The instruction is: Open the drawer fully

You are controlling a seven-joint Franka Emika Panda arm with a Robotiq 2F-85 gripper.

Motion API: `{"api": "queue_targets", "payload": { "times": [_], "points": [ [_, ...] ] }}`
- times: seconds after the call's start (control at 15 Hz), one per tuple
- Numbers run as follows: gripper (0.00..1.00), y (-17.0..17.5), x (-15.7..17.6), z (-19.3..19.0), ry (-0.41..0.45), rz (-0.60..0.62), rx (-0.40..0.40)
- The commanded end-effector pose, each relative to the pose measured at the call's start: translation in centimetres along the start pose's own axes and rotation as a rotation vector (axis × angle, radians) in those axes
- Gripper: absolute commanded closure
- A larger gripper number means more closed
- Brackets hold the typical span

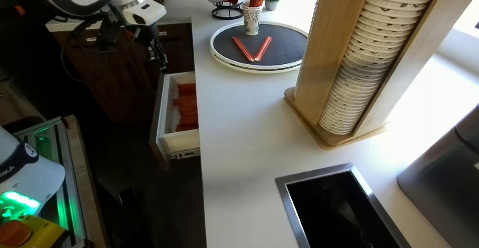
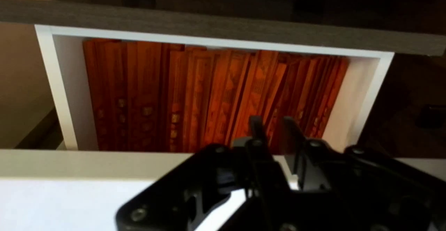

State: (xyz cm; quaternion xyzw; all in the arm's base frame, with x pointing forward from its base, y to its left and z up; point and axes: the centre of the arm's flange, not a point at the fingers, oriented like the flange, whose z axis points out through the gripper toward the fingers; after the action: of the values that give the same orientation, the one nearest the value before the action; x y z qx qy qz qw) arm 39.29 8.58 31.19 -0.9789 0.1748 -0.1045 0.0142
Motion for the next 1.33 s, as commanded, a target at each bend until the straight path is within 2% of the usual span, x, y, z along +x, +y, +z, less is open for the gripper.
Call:
{"api": "queue_targets", "payload": {
  "times": [0.0,0.07,0.4,0.87,1.27],
  "points": [
    [1.0,0.0,-0.5,3.6,-0.098,0.037,-0.029],
    [1.0,0.3,-0.4,2.1,-0.053,0.012,-0.016],
    [0.99,0.4,-0.1,2.3,-0.058,0.018,-0.015],
    [1.0,0.4,-0.7,7.4,-0.139,0.023,-0.029],
    [1.0,0.4,-1.3,9.6,-0.137,-0.018,-0.058]
  ]
}}
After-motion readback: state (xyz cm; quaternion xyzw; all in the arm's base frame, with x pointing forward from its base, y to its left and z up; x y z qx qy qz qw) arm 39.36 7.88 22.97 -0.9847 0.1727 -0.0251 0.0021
